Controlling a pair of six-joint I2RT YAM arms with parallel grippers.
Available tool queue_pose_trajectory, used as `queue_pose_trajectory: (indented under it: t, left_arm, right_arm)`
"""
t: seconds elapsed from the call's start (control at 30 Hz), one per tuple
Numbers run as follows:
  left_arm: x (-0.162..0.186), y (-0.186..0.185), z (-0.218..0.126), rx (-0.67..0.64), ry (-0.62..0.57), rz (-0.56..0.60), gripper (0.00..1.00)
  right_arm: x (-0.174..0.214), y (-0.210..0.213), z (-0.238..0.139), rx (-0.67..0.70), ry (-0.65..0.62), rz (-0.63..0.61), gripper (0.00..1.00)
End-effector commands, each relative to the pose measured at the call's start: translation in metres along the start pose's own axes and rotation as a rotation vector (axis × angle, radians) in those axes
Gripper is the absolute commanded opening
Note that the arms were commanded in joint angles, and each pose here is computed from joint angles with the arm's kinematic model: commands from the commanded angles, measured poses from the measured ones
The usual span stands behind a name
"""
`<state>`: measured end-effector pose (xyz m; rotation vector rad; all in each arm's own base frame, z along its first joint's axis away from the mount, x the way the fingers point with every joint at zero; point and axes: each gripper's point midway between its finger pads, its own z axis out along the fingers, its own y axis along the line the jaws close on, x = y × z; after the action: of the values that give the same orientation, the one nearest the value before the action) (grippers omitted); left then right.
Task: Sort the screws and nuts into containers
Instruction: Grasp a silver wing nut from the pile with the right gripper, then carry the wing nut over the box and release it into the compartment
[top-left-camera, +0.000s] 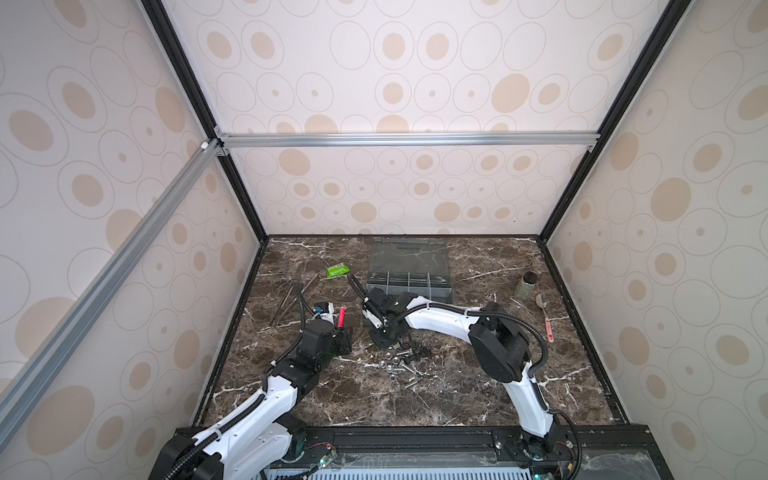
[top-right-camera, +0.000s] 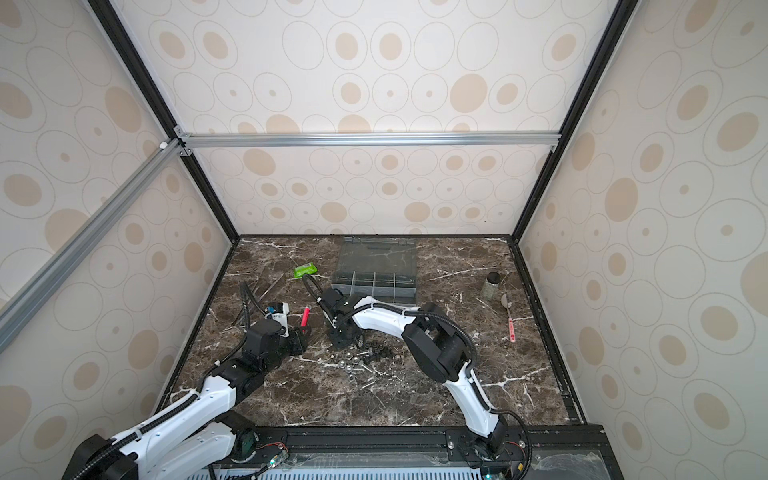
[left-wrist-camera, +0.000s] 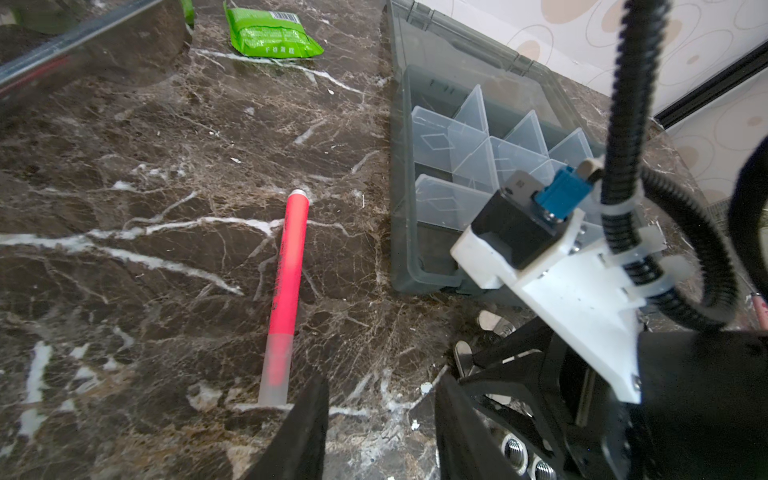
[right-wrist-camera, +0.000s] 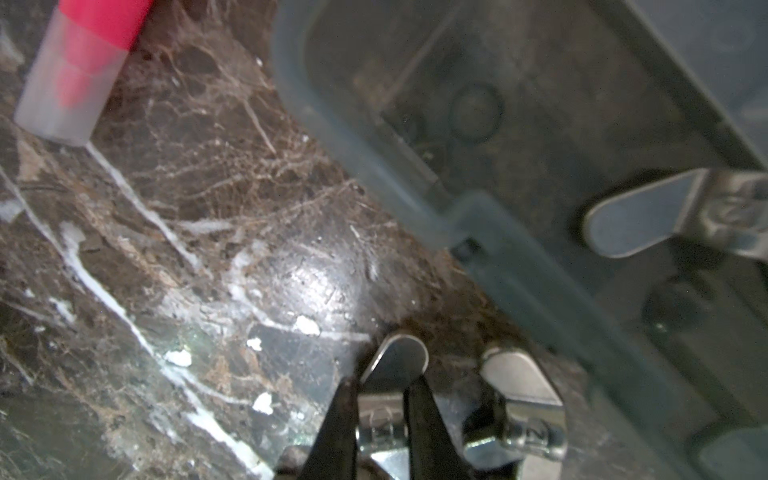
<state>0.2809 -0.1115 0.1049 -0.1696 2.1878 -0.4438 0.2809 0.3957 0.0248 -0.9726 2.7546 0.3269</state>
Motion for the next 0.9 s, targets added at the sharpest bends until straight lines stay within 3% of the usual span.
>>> queue_pose_trajectory:
  t: [0.0, 0.33, 0.67, 0.87]
  left_arm:
    - [-0.007, 0.001, -0.003, -0.002, -0.028, -0.024, 0.43]
    - [-0.005, 0.003, -0.005, -0.004, -0.034, -0.032, 0.43]
    - [-0.005, 0.001, -0.007, 0.018, -0.043, -0.05, 0.43]
    - [-0.004, -0.003, -0.005, 0.04, -0.038, -0.066, 0.43]
  right_arm:
    - [0.003, 0.006, -0.005, 0.003, 0.001, -0.017, 0.14]
    - [-0.016, 0.013, -0.048, -0.016, -0.102, -0.05, 0.13]
    - [-0.051, -0.019, -0.113, 0.118, -0.262, -0.093, 0.12]
    - [-0.069, -0.046, -0.111, 0.157, -0.272, -0.056, 0.12]
